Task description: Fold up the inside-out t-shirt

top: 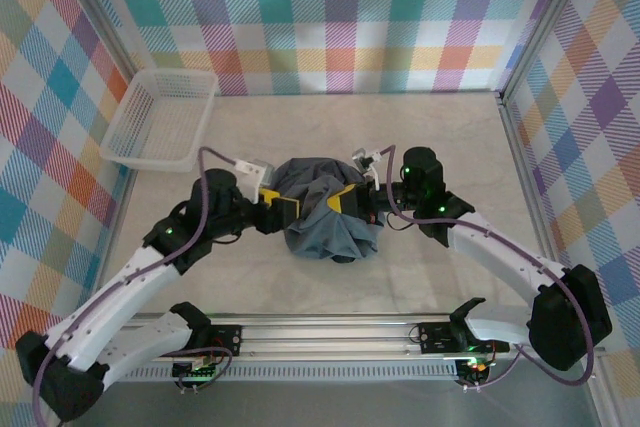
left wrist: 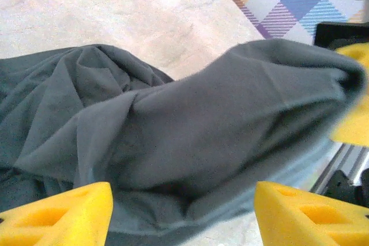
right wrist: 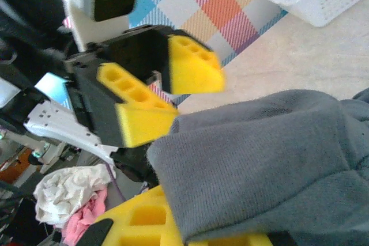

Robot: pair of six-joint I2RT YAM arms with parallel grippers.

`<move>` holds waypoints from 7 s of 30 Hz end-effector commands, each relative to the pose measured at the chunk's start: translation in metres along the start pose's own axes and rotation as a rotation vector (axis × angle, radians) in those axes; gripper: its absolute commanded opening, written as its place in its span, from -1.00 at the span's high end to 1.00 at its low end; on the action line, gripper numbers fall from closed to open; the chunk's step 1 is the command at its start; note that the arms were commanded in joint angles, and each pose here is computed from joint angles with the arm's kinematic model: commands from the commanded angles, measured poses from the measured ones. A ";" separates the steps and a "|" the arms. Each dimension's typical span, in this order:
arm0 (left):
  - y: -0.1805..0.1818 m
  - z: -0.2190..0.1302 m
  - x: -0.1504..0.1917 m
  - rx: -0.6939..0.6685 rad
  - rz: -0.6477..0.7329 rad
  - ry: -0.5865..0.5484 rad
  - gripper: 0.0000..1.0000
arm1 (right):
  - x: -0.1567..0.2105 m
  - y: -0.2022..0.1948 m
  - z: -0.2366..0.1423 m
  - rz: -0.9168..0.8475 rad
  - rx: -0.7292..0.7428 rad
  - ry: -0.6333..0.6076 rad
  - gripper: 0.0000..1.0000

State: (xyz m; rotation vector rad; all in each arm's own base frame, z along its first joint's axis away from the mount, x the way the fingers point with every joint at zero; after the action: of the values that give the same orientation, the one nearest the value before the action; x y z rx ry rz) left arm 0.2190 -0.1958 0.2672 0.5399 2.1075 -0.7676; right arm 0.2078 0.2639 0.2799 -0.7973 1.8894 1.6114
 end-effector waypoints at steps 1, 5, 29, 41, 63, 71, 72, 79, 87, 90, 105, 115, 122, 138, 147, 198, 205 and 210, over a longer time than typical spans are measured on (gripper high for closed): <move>-0.015 0.024 -0.017 0.078 0.098 -0.005 -0.34 | -0.011 0.018 -0.001 -0.061 -0.077 0.014 1.00; -0.014 0.046 -0.030 0.091 0.051 -0.028 -0.15 | -0.012 0.019 -0.002 -0.054 -0.072 0.013 1.00; 0.004 0.015 -0.017 -0.236 -0.167 0.160 0.94 | 0.031 -0.066 -0.067 0.206 0.538 -0.138 0.70; -0.004 0.154 0.032 -0.212 0.169 0.282 -0.46 | 0.041 -0.079 -0.073 0.328 0.670 -0.153 0.30; -0.061 0.032 -0.056 0.374 -0.445 0.185 1.00 | 0.063 -0.168 -0.066 0.404 1.029 -0.087 0.69; -0.051 0.044 -0.049 0.370 -0.459 0.198 1.00 | 0.060 -0.063 -0.044 0.015 0.675 0.012 -0.17; -0.051 0.045 -0.048 0.378 -0.457 0.202 1.00 | 0.053 -0.058 -0.043 -0.046 0.680 -0.009 -0.25; -0.055 0.034 -0.052 0.387 -0.448 0.183 1.00 | 0.011 -0.077 -0.003 -0.275 0.631 0.048 -0.31; 0.030 0.031 -0.042 0.173 -0.551 0.082 1.00 | -0.004 -0.024 0.017 -0.100 0.277 0.021 1.00; 0.058 0.044 -0.034 0.194 -0.561 0.051 0.91 | -0.002 0.013 0.007 -0.028 0.051 -0.050 1.00; 0.018 -0.015 0.007 -0.207 -0.057 0.010 0.20 | -0.012 -0.014 0.005 0.127 0.009 -0.061 1.00; 0.009 0.072 0.027 -0.192 0.162 0.093 0.22 | -0.011 -0.007 0.004 0.116 -0.012 -0.029 1.00; 0.035 0.124 0.024 -0.346 0.191 0.097 -0.39 | -0.009 -0.005 0.004 0.145 -0.030 -0.019 1.00; -0.003 0.056 -0.014 0.221 -0.380 0.010 1.00 | 0.071 -0.146 -0.050 0.534 0.465 -0.050 0.57; -0.001 0.070 0.004 0.249 -0.439 0.089 1.00 | 0.072 -0.112 -0.059 0.206 0.747 -0.075 -0.02; 0.022 0.048 -0.018 -0.307 0.239 -0.089 -0.66 | -0.008 0.019 -0.005 0.160 -0.205 0.093 1.00; -0.006 0.048 -0.031 -0.116 0.254 -0.071 1.00 | -0.019 0.020 -0.010 0.102 -0.138 0.015 1.00; -0.058 0.022 -0.047 0.375 -0.015 0.001 1.00 | -0.009 -0.066 -0.053 0.285 0.353 -0.143 0.89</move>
State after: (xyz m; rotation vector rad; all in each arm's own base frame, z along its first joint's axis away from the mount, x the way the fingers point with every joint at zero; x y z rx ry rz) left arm 0.2519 -0.2405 0.2705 0.6791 2.0145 -0.7486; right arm 0.2369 0.2336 0.2920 -0.5173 1.9863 1.6652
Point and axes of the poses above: each hand's point on the last joint's axis, 136 mm out from that joint toward the fingers, its own z axis out along the fingers, its own y axis along the line the jaws close on, x = y × z, the point moved 4 cm from there along -z, back along the fingers, and after that the axes turned 4 degrees about z, right-handed, at the moved point
